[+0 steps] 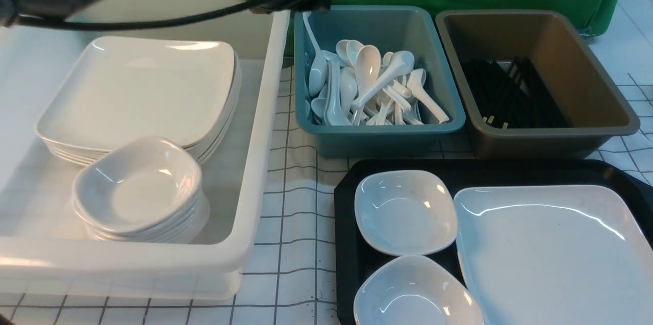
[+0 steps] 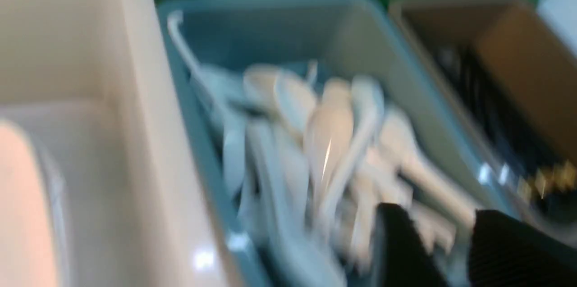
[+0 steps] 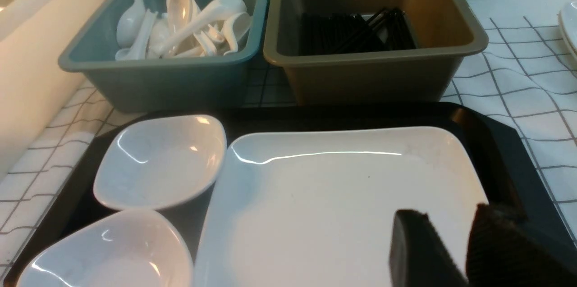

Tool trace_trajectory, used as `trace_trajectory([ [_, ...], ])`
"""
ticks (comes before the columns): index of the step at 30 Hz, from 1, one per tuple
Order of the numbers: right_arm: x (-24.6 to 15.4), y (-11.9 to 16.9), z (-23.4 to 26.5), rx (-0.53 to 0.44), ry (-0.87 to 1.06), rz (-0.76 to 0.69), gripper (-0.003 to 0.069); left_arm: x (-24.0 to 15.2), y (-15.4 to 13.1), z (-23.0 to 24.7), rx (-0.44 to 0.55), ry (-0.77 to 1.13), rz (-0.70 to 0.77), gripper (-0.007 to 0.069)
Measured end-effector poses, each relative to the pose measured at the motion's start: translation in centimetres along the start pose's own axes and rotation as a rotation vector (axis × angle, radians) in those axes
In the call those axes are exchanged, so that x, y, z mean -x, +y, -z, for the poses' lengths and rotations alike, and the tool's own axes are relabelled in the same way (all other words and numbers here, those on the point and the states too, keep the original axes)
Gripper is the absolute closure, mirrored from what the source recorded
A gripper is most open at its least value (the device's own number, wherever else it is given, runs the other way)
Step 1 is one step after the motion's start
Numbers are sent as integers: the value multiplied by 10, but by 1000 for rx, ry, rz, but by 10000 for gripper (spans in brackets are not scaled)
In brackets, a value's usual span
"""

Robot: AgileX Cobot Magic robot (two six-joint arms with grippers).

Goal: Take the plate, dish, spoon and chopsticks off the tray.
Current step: Use the left arm to grab a small plate from the dinner plate

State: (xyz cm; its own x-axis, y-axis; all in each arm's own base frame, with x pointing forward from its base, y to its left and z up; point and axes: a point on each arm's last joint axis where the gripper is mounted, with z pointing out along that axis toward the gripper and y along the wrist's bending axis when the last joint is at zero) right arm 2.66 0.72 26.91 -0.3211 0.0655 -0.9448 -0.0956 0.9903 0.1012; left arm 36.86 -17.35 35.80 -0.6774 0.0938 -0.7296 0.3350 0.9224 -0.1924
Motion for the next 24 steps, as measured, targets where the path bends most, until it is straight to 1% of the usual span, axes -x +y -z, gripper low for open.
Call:
trace_trajectory([
  [1,0,0,0,0,0,0,422,-2,0,2,3,29,-8,506],
  [2,0,0,0,0,0,0,422,-10,-1,13,-4,120,-61,583],
  [3,0,0,0,0,0,0,422,-18,-2,19,-17,192,-85,601],
  [6,0,0,0,0,0,0,422,-47,-5,28,-87,411,-129,621],
  [9,0,0,0,0,0,0,421,-84,-8,21,-198,575,-97,621],
  [10,0,0,0,0,0,0,421,-89,-8,18,-211,592,-84,621],
  [12,0,0,0,0,0,0,421,-116,-11,7,-300,657,-12,621],
  [15,0,0,0,0,0,0,421,-146,-16,-8,-363,736,47,621],
  [19,0,0,0,0,0,0,421,-154,-22,-13,-378,770,9,616],
  [20,0,0,0,0,0,0,421,-154,-28,-15,-377,772,-29,606],
  [21,0,0,0,0,0,0,421,-155,-29,-15,-375,773,-36,603],
  [23,0,0,0,0,-1,0,421,-154,-42,-20,-367,763,-99,572],
  [24,0,0,0,0,-1,0,421,-154,-44,-20,-368,762,-99,572],
])
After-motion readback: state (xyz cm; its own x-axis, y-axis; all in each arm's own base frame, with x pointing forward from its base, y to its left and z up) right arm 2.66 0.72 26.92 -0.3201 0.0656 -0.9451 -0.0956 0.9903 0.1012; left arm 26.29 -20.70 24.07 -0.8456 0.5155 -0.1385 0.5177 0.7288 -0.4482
